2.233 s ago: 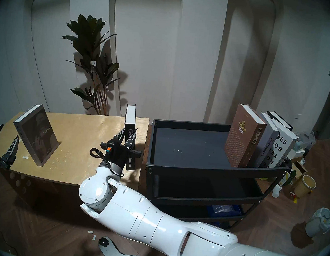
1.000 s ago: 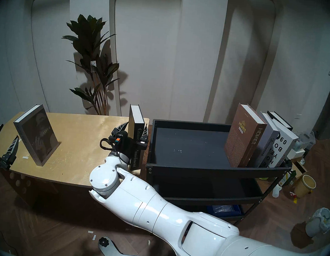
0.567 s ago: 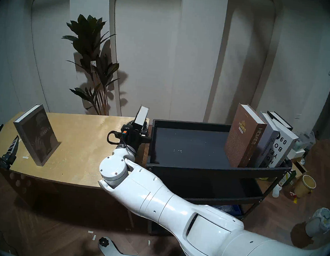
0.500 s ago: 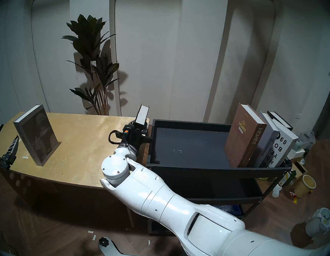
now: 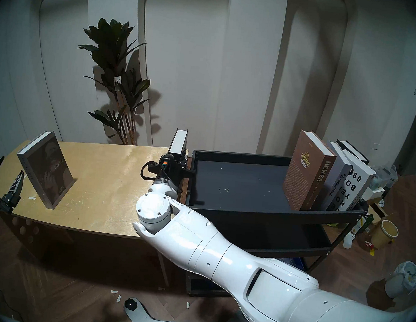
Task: Move the books from the display table onto the shelf, standing them upright with spines facing out and tallest at one end
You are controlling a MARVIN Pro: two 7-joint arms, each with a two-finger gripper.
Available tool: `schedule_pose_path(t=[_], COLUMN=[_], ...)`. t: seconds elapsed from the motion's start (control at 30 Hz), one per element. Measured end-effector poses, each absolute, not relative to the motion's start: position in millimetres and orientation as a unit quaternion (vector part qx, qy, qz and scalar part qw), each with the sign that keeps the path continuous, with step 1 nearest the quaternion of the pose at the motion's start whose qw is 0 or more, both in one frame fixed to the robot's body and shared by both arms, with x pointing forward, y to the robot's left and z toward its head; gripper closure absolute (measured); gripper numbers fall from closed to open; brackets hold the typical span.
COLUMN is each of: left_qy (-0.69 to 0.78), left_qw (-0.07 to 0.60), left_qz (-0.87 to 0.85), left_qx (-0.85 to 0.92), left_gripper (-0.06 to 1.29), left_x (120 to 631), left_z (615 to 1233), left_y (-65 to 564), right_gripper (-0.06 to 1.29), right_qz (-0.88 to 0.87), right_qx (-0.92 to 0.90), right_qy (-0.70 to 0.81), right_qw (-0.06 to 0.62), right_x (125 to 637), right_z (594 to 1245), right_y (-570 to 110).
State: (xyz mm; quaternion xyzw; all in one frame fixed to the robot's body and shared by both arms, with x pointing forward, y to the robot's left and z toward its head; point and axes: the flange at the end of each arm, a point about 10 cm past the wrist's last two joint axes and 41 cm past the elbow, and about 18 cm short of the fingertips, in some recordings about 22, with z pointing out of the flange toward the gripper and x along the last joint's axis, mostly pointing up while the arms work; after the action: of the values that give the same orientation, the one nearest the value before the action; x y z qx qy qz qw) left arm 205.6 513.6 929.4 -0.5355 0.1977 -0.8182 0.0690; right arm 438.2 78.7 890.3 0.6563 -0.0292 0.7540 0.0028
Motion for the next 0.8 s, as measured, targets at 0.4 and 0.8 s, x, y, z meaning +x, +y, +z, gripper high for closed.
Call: schedule_pose_path(t=[0.4, 0.8], left_qy=[0.197, 0.197], left_qw=[0.069, 0.069], left_qz=[-0.818, -0.818], left_qx=[-0.536, -0.536], left_gripper=[-0.01, -0.01], left_x=[205.7, 205.7], left_z=[929.0, 928.5], left_y=[513.8, 514.0], right_gripper=[0.70, 0.70], right_qz=[0.795, 0.831], right_qx=[0.603, 0.546], right_qy=[-0.056, -0.095], right_qw=[-0.046, -0.045], right_x=[415.3, 411.1], right_z=[949.0, 1016.7], right_y=[98.3, 71.5])
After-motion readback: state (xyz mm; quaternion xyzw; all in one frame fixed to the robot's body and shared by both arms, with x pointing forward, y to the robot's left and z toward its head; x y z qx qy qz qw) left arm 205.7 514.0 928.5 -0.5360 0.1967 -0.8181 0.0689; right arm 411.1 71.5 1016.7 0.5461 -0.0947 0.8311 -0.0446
